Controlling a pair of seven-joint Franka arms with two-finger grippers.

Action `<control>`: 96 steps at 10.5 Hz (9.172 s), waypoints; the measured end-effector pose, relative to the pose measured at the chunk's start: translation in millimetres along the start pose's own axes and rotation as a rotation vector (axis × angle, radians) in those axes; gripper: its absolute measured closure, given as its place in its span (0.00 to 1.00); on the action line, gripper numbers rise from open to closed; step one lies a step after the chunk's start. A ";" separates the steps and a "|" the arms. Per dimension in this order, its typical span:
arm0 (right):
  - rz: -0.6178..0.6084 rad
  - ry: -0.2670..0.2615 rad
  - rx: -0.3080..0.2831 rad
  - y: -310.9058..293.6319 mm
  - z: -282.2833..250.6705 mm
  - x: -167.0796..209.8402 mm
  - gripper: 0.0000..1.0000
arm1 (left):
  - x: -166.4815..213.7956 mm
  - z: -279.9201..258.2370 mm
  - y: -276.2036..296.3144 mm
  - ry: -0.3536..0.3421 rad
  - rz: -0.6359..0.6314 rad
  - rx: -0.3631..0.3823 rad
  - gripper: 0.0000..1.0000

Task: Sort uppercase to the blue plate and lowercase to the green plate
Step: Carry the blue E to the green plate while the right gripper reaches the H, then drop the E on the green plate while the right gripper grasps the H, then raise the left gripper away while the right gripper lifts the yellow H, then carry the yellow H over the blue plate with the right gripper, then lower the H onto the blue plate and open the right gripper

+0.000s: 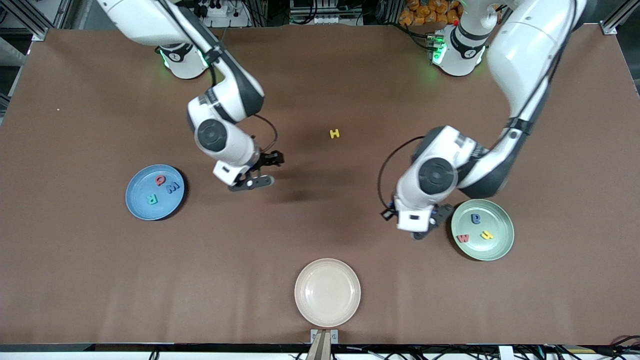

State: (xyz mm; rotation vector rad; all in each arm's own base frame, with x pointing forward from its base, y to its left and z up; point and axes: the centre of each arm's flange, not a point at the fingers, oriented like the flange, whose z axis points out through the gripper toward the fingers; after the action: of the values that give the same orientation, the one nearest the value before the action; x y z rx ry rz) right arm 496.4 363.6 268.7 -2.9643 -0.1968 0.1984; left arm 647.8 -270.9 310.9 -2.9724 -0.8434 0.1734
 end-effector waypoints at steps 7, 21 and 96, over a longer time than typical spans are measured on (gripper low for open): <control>-0.052 0.125 -0.061 -136.6 93.3 -88.3 0.06 | 128.0 43.9 -157.2 -0.082 0.216 0.093 0.73; -0.040 0.124 -0.102 -181.7 146.0 -127.6 0.28 | 175.6 44.3 -193.4 0.043 0.427 0.015 0.03; -0.456 -0.300 -0.156 444.6 3.7 17.4 0.43 | 25.6 -314.7 -248.4 0.175 0.584 -0.035 0.00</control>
State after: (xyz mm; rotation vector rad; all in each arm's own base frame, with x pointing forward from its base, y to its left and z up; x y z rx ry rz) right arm 566.3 -68.1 186.7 -2.9215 -0.9491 0.5846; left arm 577.9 -50.8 639.6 -3.1138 0.0540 -0.0855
